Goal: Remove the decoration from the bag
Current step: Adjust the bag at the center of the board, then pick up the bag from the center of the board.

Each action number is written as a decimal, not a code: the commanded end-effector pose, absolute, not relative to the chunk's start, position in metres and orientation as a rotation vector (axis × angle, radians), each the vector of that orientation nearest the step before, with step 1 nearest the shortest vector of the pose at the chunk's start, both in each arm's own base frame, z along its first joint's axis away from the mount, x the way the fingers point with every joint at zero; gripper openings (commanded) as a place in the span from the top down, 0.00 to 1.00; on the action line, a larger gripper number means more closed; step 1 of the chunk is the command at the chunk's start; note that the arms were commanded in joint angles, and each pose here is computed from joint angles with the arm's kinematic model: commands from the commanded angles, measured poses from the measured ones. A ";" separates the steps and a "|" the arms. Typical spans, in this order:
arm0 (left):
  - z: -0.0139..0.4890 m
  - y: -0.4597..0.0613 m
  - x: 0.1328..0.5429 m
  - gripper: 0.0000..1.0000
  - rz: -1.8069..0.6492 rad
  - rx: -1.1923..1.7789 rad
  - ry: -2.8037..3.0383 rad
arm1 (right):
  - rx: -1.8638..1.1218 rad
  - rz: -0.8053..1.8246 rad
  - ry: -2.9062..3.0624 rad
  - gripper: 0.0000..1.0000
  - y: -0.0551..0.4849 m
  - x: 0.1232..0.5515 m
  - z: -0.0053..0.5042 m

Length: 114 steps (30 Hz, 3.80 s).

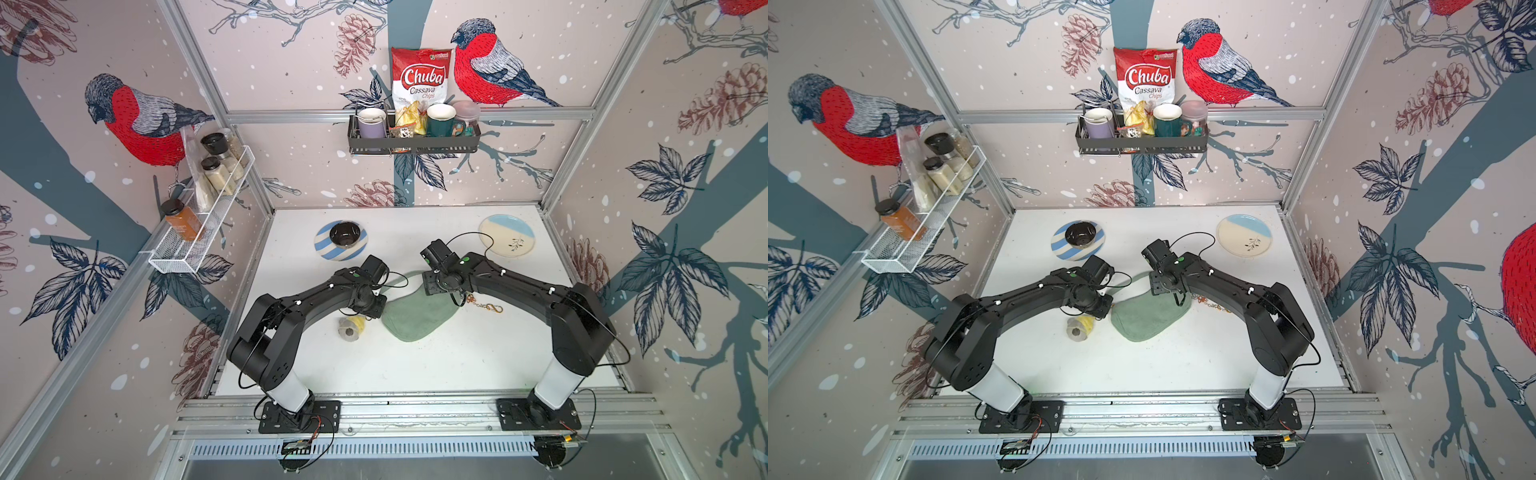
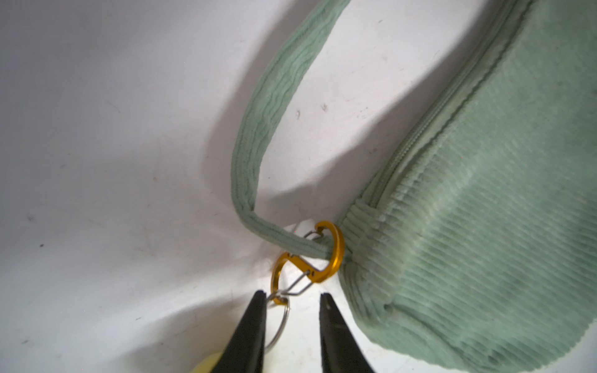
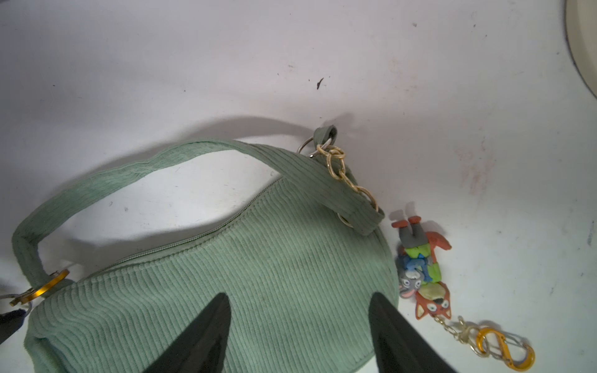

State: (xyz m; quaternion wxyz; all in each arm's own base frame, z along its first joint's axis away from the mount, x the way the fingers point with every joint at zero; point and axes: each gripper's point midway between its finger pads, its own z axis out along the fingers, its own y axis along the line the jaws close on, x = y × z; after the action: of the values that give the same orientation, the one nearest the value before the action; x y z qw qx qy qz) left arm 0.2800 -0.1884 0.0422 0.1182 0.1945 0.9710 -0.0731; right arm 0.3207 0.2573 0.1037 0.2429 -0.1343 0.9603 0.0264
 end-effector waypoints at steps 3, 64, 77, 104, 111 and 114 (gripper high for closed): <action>0.034 -0.188 0.280 0.76 -0.186 0.615 2.870 | -0.350 0.095 2.607 0.32 0.259 0.320 0.110; 0.169 -0.293 0.283 1.00 -1.654 -0.019 2.437 | -0.713 0.735 1.972 0.73 0.348 0.265 0.150; 0.181 -0.292 0.275 0.80 -1.601 0.008 2.462 | -0.686 0.609 1.886 0.97 0.340 0.269 0.154; 0.180 -0.274 0.274 0.59 -1.386 0.124 2.532 | -0.882 0.846 1.857 1.00 0.344 0.231 0.147; 0.176 -0.262 0.273 0.55 -1.266 0.202 2.567 | -0.885 0.985 1.894 1.00 0.342 0.231 0.147; 0.179 -0.260 0.273 0.54 -1.216 0.294 2.555 | -0.929 1.076 1.908 1.00 0.344 0.228 0.152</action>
State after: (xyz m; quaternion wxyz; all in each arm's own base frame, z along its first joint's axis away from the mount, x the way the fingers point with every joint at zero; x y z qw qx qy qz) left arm 0.2753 -0.2668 0.1809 0.1359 0.0654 0.8815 -0.4475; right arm 0.2384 0.3338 0.1373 0.4006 -0.3482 0.7645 0.3659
